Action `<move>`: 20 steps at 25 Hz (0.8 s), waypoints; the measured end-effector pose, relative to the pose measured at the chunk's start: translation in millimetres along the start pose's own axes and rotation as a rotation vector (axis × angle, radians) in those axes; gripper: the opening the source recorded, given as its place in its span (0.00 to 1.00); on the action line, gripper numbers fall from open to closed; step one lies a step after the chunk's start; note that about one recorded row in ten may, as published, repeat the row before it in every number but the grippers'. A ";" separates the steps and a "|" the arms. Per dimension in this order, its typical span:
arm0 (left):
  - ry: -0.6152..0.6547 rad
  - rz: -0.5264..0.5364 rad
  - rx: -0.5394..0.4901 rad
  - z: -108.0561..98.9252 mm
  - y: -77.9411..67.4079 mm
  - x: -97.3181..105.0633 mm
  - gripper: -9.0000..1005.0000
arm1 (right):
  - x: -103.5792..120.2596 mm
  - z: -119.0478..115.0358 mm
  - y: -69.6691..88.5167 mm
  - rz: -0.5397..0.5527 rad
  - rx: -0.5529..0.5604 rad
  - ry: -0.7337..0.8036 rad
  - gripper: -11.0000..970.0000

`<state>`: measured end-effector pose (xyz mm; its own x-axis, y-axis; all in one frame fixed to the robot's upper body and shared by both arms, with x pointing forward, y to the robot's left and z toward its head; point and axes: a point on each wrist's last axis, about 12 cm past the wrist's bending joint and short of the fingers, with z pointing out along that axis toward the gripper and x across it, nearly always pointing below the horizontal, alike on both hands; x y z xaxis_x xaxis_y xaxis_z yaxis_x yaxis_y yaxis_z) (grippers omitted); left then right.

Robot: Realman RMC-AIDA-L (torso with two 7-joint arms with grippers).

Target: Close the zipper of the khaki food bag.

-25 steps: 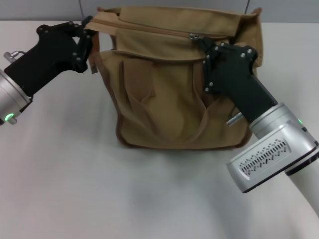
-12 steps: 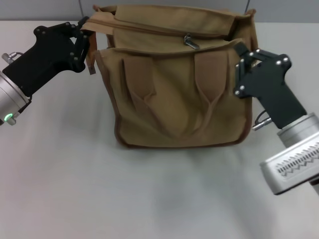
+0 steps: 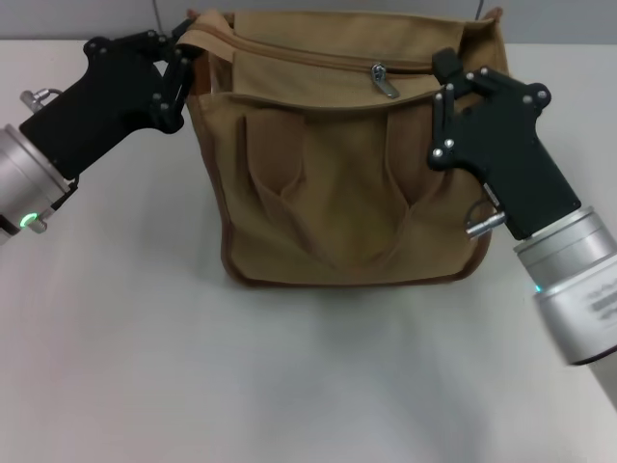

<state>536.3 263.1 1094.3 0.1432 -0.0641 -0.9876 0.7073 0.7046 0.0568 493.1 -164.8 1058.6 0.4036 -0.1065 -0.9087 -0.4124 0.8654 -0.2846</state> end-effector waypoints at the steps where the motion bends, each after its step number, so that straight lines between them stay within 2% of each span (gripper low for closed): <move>1: -0.001 0.000 0.004 1.7 -0.1 -0.3 0.04 | -1.3 0.4 -2.1 0.048 -0.018 -0.005 0.02; 3: -0.002 -0.001 0.006 2.7 -0.1 -0.3 0.04 | -3.7 1.0 -7.7 0.139 -0.063 -0.014 0.02; 4: -0.002 -0.001 0.008 3.6 -0.1 -0.5 0.04 | -5.4 1.8 -18.2 0.246 -0.127 -0.022 0.02; 5: -0.002 -0.001 0.008 3.6 -0.1 -0.5 0.04 | -5.4 1.8 -18.2 0.246 -0.127 -0.022 0.02; 7: -0.004 0.001 0.010 5.1 0.0 -1.0 0.04 | -7.0 3.6 -30.3 0.357 -0.197 -0.024 0.02; 9: -0.004 0.001 0.011 6.0 0.2 -1.3 0.04 | -9.0 8.1 -49.2 0.517 -0.314 -0.006 0.08; 10: -0.004 0.001 0.011 6.0 0.2 -1.3 0.04 | -9.0 8.1 -49.2 0.517 -0.314 -0.006 0.11; 11: -0.005 0.001 0.012 6.4 0.2 -1.4 0.04 | -9.3 10.9 -59.7 0.591 -0.373 0.010 0.14; 12: -0.005 0.001 0.013 6.5 0.1 -1.4 0.04 | -9.3 10.9 -59.7 0.591 -0.373 0.010 0.16; 14: -0.006 0.000 0.017 7.0 -0.8 -1.3 0.04 | -10.9 12.8 -74.5 0.711 -0.454 0.033 0.20; 15: -0.006 0.000 0.017 7.0 -0.8 -1.3 0.04 | -10.9 12.8 -74.5 0.711 -0.454 0.033 0.22; 16: -0.006 0.000 0.019 7.2 -1.1 -1.4 0.04 | -12.0 13.0 -80.8 0.769 -0.491 0.048 0.24; 18: -0.009 0.002 0.023 8.1 -1.4 -2.3 0.04 | -13.2 14.2 -96.2 0.869 -0.535 0.088 0.28; 19: -0.013 0.005 0.032 10.2 -2.4 -3.3 0.04 | -14.1 14.9 -117.0 0.992 -0.564 0.154 0.28; 20: -0.013 0.005 0.032 10.2 -2.4 -3.3 0.04 | -14.1 15.2 -127.1 1.028 -0.564 0.186 0.28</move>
<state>541.1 254.4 1099.0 0.1554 -0.0703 -0.9853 0.7287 0.6817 0.0662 552.3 -265.8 1112.2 -0.4331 0.4021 -0.8067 -0.7940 0.2533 0.5526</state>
